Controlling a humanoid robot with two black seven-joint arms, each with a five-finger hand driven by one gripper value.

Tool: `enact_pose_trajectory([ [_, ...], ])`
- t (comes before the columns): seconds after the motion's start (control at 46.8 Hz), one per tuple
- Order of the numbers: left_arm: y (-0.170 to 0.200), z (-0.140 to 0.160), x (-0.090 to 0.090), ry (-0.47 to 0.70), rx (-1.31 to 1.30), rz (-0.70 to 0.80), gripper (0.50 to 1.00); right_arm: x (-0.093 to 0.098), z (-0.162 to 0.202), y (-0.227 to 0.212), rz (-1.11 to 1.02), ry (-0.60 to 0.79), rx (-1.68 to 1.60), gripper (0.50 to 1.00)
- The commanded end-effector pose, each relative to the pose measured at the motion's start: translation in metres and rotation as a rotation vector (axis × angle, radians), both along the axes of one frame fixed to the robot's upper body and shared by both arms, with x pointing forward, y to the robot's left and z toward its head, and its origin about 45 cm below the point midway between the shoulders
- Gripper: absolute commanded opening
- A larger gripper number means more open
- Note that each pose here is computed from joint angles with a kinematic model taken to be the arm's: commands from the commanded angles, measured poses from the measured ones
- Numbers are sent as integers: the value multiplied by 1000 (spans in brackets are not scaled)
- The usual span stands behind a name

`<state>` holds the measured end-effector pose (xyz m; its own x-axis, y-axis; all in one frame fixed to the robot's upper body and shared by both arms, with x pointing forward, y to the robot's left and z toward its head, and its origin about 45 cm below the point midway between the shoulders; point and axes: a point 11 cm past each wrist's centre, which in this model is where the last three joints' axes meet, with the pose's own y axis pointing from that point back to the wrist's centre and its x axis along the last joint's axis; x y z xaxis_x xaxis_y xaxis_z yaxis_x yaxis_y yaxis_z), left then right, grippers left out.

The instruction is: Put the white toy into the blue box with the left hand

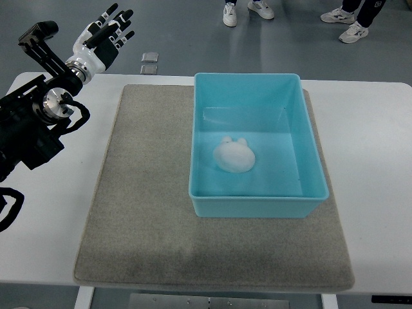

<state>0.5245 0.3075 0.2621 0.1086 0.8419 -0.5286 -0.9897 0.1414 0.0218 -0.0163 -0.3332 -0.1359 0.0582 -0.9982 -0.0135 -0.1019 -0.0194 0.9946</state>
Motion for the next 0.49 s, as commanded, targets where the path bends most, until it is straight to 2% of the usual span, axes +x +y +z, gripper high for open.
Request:
enact_pose_trajectory([
  [0.0, 0, 0, 0, 1, 0, 2, 992, 0, 0, 0, -1, 0, -1, 936],
  [0.278, -1, 0, 0, 0, -2, 2, 990, 0, 0, 1, -4, -1, 9, 936],
  [0.47, -2, -1, 0, 2, 0, -2, 992, -4, -1, 28, 8, 7, 97, 936],
])
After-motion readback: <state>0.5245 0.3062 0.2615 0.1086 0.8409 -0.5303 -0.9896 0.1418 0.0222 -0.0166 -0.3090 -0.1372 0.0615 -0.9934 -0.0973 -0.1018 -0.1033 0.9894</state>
